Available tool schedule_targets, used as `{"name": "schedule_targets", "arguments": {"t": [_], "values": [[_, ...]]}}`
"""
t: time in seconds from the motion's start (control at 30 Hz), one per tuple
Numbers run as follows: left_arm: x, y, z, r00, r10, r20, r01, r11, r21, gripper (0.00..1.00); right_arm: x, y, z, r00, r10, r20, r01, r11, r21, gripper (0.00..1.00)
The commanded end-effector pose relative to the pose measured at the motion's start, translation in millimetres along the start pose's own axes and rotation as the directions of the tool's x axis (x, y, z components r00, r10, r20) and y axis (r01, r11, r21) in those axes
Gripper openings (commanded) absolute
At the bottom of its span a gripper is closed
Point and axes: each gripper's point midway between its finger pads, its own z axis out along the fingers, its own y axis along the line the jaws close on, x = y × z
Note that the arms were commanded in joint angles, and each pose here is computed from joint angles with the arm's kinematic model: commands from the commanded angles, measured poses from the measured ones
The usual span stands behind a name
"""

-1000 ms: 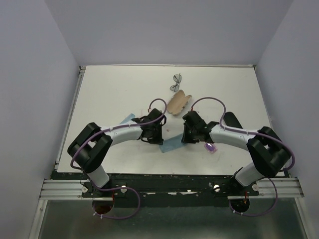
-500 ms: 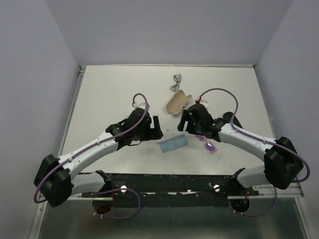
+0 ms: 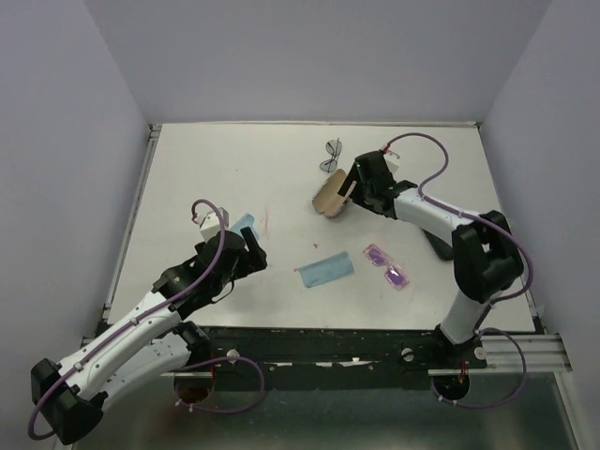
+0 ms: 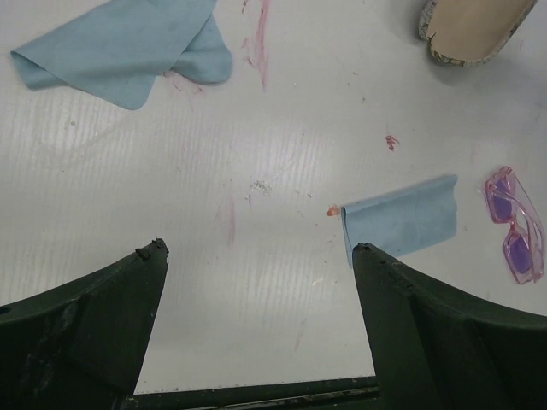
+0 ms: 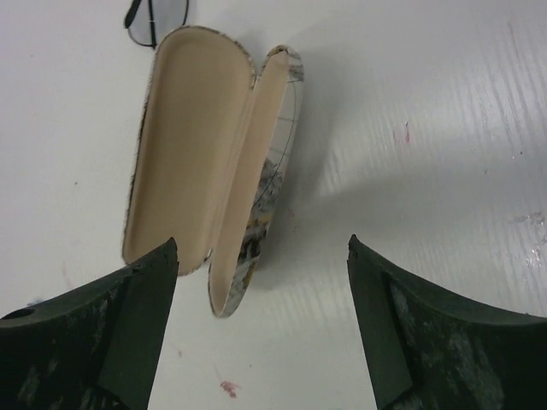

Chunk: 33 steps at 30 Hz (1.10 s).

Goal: Organize the sunglasses

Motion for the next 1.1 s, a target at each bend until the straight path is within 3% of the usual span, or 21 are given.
{"name": "schedule_targets", "arguments": {"t": [0.0,0.13,0.33,0.5,0.77,0.87,1.07], "values": [[-3.7,7.1,2.5,0.999,0.012,0.037,-0.011,1.0,-0.016,0.99,2.8,-1.2,41.0,0.999,0.013,-0.046,-0.012,1.0,0.027,0.82],[-1.5,6.0,4.6,0.999,0.036,0.03,-0.035,0.999,-0.009,0.99,7.2,-1.2,65.8,0.997,-0.029,-0.066,0.033,0.998,0.053,0.69],[-1.3,4.3,8.4,0.999,0.047,0.025,-0.047,0.999,-0.01,0.99,13.9,-2.8,76.2,0.994,-0.067,-0.085,0.071,0.996,0.052,0.57],[0.5,3.5,11.6,0.998,0.061,0.011,-0.061,0.998,-0.019,0.99,15.4,-0.7,78.0,0.986,-0.141,-0.094,0.143,0.99,0.018,0.37],[2.0,3.0,13.5,0.998,0.069,0.002,-0.069,0.997,-0.022,0.99,21.7,12.6,75.8,0.959,-0.257,-0.12,0.245,0.964,-0.101,0.24],[2.7,3.8,13.7,0.997,0.071,0.001,-0.071,0.997,-0.023,0.99,24.6,26.9,71.7,0.923,-0.368,-0.111,0.338,0.915,-0.218,0.17],[4.2,4.5,14.9,0.997,0.075,0.001,-0.075,0.997,-0.021,0.99,31.0,47.9,56.1,0.822,-0.568,-0.033,0.505,0.755,-0.419,0.16]]}}
